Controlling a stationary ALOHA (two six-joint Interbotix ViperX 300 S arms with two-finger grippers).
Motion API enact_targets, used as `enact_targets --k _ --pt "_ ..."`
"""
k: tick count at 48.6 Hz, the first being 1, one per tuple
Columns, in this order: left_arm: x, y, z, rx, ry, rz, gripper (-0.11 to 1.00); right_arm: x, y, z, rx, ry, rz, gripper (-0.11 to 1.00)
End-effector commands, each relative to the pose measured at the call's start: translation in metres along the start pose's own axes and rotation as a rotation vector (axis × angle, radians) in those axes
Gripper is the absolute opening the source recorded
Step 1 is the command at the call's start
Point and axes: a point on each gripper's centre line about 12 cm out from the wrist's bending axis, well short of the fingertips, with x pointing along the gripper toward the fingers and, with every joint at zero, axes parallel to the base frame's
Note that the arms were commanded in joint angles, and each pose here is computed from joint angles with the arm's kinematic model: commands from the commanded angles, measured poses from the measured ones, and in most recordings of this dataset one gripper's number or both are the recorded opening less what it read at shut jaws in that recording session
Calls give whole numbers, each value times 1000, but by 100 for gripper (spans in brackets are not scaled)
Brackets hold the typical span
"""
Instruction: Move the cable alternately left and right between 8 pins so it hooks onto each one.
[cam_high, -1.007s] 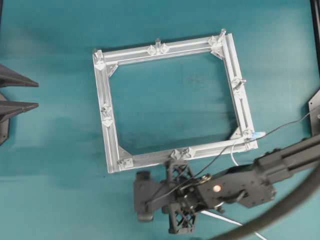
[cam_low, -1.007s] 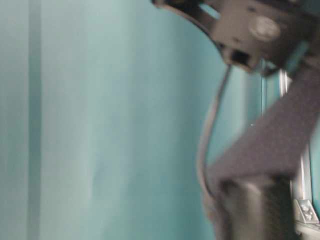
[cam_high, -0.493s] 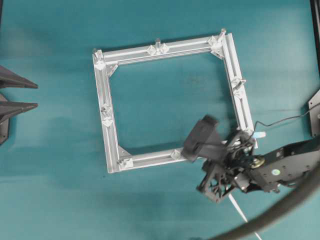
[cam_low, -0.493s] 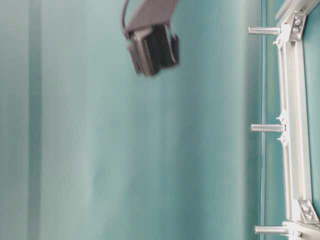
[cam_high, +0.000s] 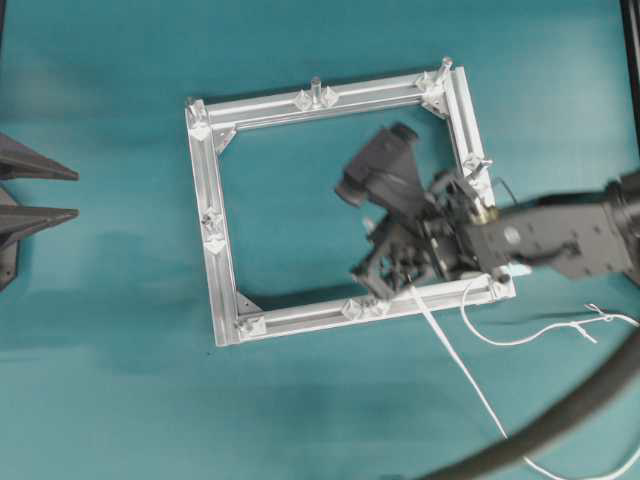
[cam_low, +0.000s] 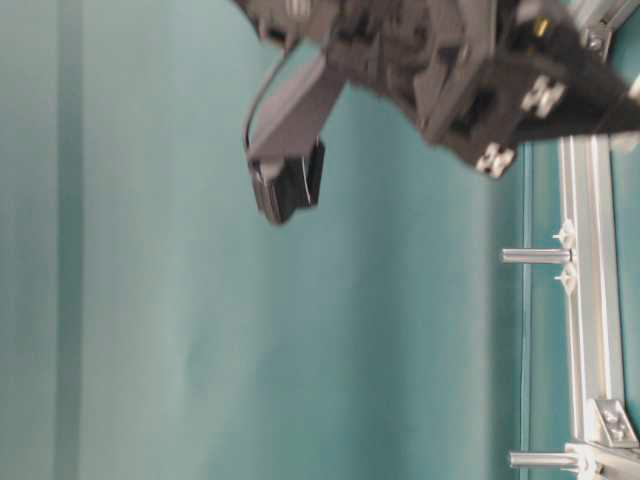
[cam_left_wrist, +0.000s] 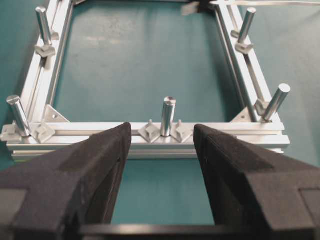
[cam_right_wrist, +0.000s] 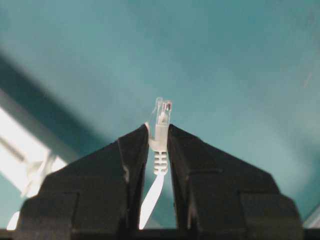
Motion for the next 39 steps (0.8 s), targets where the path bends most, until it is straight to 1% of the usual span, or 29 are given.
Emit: enact_targets --k 1,7,10,11,17,26,29,31,32,39 --pt "0 -1 5 1 -13 -5 55 -4 6 15 -54 -22 32 14" --pt "0 -1 5 1 -15 -5 55 2 17 17 -235 9 58 14" --pt "0 -1 5 1 -13 -5 55 4 24 18 -325 27 82 14" --pt "0 -1 5 1 -13 -5 55 4 27 18 -375 31 94 14" --pt "0 -1 5 1 -12 -5 55 4 39 24 -573 30 135 14" --pt "0 -1 5 0 -13 -5 55 0 56 31 -843 16 144 14" --pt "0 -1 5 0 -13 -5 55 -1 62 29 -934 8 152 14" --pt "0 -1 5 0 -13 -5 55 -3 69 26 -1006 -1 161 14" --pt "0 -1 5 0 -13 -5 55 -4 74 23 -1065 -8 169 14" --pt "0 -1 5 0 -13 -5 55 -10 101 5 -1324 -39 207 14"
